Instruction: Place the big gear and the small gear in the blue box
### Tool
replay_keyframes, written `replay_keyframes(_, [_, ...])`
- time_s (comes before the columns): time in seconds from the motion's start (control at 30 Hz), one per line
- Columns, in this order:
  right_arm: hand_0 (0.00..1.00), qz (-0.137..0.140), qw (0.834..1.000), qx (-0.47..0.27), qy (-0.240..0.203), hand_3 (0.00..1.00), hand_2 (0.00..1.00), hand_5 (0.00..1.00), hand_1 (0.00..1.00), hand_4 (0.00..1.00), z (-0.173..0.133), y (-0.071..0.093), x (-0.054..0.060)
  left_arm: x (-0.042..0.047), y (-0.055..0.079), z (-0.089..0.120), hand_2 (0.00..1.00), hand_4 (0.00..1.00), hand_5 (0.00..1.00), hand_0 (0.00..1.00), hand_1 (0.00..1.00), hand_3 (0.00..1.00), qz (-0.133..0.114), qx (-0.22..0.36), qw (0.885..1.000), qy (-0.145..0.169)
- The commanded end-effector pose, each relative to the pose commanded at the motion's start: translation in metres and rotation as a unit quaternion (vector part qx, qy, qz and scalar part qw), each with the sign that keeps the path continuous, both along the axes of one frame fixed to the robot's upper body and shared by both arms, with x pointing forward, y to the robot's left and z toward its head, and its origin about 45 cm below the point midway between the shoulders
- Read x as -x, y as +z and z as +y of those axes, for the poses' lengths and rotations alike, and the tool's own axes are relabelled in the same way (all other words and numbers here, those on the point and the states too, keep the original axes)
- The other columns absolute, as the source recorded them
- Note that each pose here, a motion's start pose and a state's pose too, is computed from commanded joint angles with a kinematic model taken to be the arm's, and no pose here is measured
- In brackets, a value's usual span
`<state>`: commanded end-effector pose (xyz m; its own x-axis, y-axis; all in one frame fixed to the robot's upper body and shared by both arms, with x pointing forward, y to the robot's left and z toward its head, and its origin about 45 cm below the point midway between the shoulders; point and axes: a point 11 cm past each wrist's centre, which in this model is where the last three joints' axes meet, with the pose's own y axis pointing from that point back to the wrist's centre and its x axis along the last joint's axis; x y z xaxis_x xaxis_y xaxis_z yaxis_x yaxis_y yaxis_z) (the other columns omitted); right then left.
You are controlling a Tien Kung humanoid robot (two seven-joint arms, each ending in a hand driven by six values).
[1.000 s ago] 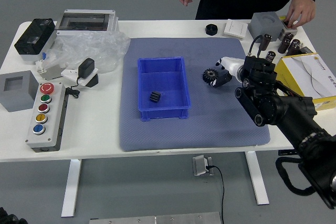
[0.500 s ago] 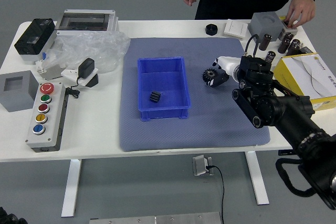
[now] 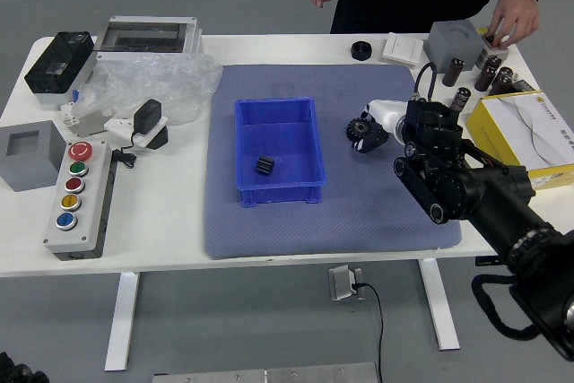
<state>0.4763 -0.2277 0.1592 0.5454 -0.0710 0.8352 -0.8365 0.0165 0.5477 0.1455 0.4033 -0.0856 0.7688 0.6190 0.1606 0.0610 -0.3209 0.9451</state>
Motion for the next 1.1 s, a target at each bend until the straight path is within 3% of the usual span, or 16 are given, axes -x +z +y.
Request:
replay_keyframes(0.37, [0.706,-0.016,1.000,0.002,-0.013,0.803,0.792,0.421,0.688,0.671,-0.0057,-0.0051,0.0019,-0.0009,-0.0001,-0.0015,0.839,0.765,0.755,0.870,0.840,0.886,-0.001,0.002,1.000,0.001])
replay_keyframes(0.4, [0.603,-0.019,1.000,0.002,-0.014,0.698,0.686,0.388,0.576,0.613,-0.0059,-0.0045,0.0015,-0.0008,-0.0002,-0.0015,0.839,0.765,0.758,0.870,0.840,0.886,-0.001,0.002,1.000,0.001])
replay_keyframes(0.57, [0.603,-0.045,0.999,-0.003,-0.020,0.698,0.686,0.388,0.576,0.613,-0.0067,-0.0007,-0.0006,0.0000,-0.0005,-0.0017,0.839,0.765,0.758,0.870,0.840,0.886,0.000,0.003,1.000,0.003])
replay_keyframes(0.6, [0.499,-0.047,0.999,-0.003,-0.020,0.639,0.526,0.333,0.472,0.554,-0.0068,-0.0005,-0.0007,0.0000,-0.0005,-0.0018,0.839,0.765,0.758,0.870,0.841,0.886,0.000,0.003,1.000,0.003])
replay_keyframes(0.77, [0.499,-0.054,0.998,-0.003,-0.022,0.639,0.526,0.333,0.472,0.554,-0.0076,-0.0012,-0.0003,-0.0002,-0.0005,-0.0021,0.839,0.765,0.758,0.870,0.841,0.886,-0.001,0.003,1.000,0.003])
replay_keyframes(0.8, [0.433,-0.054,0.998,-0.003,-0.022,0.621,0.466,0.290,0.417,0.524,-0.0076,-0.0015,-0.0001,-0.0003,-0.0005,-0.0021,0.839,0.764,0.759,0.870,0.841,0.887,-0.001,0.003,1.000,0.003])
replay_keyframes(0.97, [0.433,-0.060,0.998,-0.004,-0.021,0.621,0.466,0.290,0.417,0.524,-0.0071,-0.0012,-0.0001,-0.0001,-0.0005,-0.0019,0.839,0.764,0.759,0.870,0.841,0.887,-0.001,0.003,1.000,0.004])
replay_keyframes(1.0, [0.433,-0.062,0.998,-0.005,-0.020,0.610,0.441,0.256,0.398,0.470,-0.0067,-0.0008,-0.0002,0.0000,-0.0005,-0.0017,0.839,0.764,0.759,0.870,0.841,0.887,-0.001,0.003,1.000,0.004])
replay_keyframes(1.1, [0.433,-0.068,0.997,-0.006,-0.018,0.610,0.441,0.256,0.398,0.470,-0.0047,0.0012,-0.0007,0.0006,-0.0005,-0.0012,0.839,0.764,0.759,0.870,0.841,0.887,0.000,0.003,1.000,0.004])
